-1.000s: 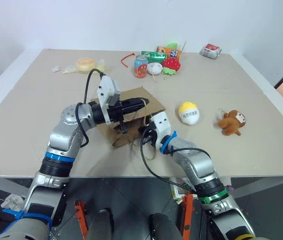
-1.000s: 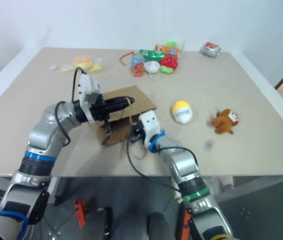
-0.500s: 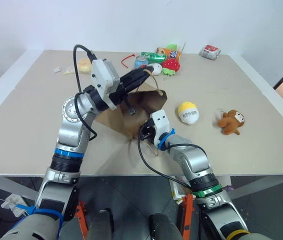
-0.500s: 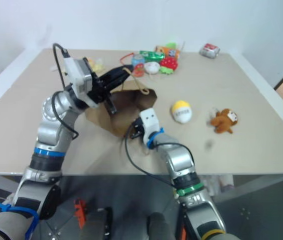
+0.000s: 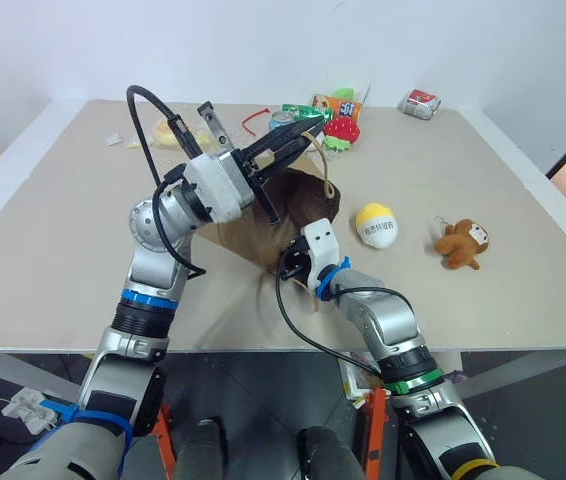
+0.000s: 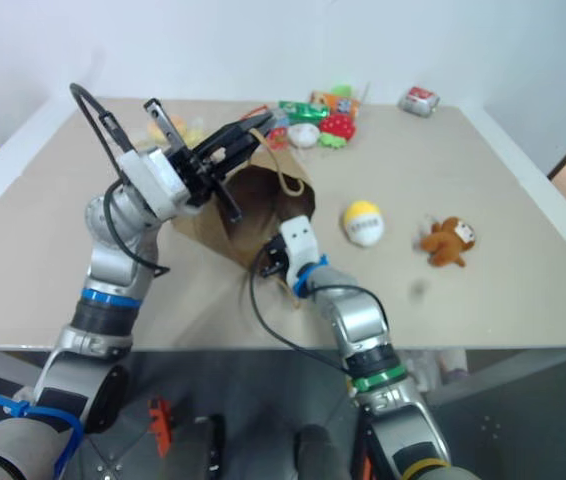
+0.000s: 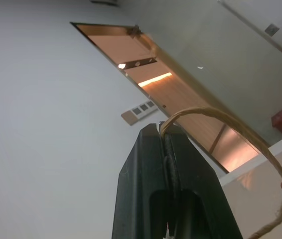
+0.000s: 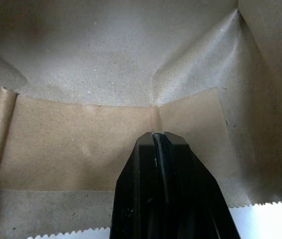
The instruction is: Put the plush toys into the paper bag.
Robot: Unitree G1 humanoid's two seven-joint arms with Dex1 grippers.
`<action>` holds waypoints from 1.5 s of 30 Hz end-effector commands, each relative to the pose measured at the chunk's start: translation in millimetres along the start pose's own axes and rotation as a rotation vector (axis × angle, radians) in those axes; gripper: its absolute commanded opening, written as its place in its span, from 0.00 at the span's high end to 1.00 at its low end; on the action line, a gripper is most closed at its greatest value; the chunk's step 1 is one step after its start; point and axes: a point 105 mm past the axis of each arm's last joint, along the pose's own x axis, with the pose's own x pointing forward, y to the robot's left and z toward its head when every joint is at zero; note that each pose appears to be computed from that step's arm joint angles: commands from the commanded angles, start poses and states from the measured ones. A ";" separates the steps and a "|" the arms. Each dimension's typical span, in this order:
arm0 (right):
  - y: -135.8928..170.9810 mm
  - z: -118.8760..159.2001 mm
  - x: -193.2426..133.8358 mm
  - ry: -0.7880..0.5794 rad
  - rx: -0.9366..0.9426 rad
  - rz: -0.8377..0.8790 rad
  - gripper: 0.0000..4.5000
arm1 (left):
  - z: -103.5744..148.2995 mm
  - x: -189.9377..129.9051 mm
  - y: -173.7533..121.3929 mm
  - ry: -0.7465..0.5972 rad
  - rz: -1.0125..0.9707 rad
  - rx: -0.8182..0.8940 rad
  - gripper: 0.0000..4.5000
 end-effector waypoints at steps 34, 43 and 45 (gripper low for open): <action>-159.1 61.5 -184.2 -0.349 0.160 -0.372 0.38 | -24.5 -56.5 -0.8 0.160 0.159 -0.179 1.00; -212.8 29.7 -190.0 -0.199 0.135 -0.655 0.03 | -16.2 -58.8 -5.0 0.172 0.127 -0.189 1.00; -212.1 21.2 -185.7 -0.161 0.135 -0.658 0.03 | -14.4 -58.8 -8.7 0.173 0.114 -0.187 1.00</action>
